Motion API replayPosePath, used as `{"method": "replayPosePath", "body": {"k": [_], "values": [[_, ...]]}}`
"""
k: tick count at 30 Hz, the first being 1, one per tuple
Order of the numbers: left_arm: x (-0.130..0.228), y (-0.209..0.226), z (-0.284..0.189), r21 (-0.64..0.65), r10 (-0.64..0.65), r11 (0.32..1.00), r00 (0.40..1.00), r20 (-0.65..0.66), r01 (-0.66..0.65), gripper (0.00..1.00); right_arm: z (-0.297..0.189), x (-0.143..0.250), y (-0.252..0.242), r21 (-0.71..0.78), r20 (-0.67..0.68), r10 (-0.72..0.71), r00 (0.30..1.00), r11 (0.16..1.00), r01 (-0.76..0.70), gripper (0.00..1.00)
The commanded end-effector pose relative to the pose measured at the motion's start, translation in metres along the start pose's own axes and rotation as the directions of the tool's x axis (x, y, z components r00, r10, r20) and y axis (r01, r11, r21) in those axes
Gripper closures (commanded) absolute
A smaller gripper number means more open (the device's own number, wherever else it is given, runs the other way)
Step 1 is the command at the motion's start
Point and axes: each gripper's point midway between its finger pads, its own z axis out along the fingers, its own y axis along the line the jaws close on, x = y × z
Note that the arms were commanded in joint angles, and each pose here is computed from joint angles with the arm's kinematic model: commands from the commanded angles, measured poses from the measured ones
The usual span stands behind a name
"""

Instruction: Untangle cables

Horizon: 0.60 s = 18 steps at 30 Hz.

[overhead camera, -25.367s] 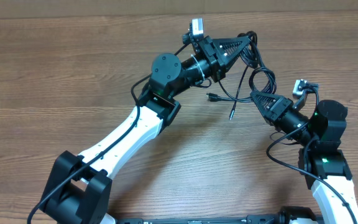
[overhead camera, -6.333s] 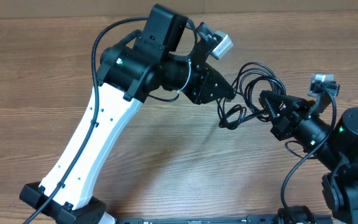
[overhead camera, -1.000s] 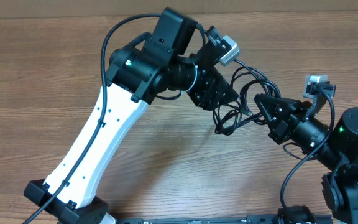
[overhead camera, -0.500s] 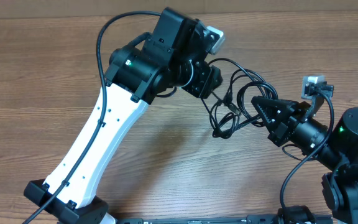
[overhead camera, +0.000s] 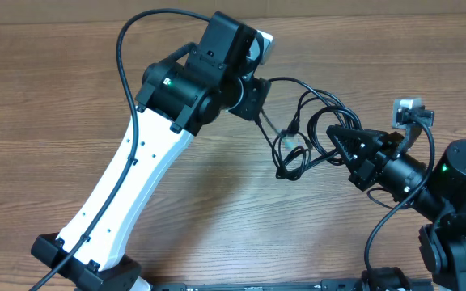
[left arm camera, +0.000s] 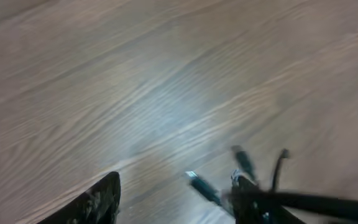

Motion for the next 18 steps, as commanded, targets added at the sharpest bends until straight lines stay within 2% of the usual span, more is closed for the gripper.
{"method": "replayPosePath", "body": {"k": [1,3,7,12,15,18], "values": [[-0.002,0.035,-0.002,-0.212,-0.007,0.977,1.0,0.008,0.009,0.42,-0.004,-0.006,0.007,-0.018,0.022,-0.016,1.0,1.0,0.016,0.96],[0.0,0.052,-0.007,-0.314,-0.004,0.95,1.0,0.003,0.005,0.38,-0.004,-0.006,0.007,-0.018,0.022,-0.016,1.0,1.0,0.016,0.96],[0.006,0.051,-0.006,-0.304,-0.005,0.953,1.0,-0.022,-0.002,0.36,-0.004,-0.007,0.007,-0.018,0.023,-0.019,1.0,1.0,0.02,0.96],[0.014,0.028,-0.001,-0.171,0.026,0.985,0.998,-0.064,-0.037,0.35,-0.004,-0.006,0.007,-0.018,0.022,-0.019,1.0,1.0,0.019,0.96],[0.018,-0.002,0.001,0.011,0.132,0.991,0.988,-0.08,-0.131,0.45,-0.004,-0.006,0.007,-0.017,0.022,-0.025,0.999,1.0,0.025,0.96],[0.021,-0.028,-0.002,0.173,0.219,0.963,0.974,-0.063,-0.205,0.57,-0.004,-0.006,0.006,-0.013,0.023,-0.027,0.999,1.0,0.027,0.96]]}}
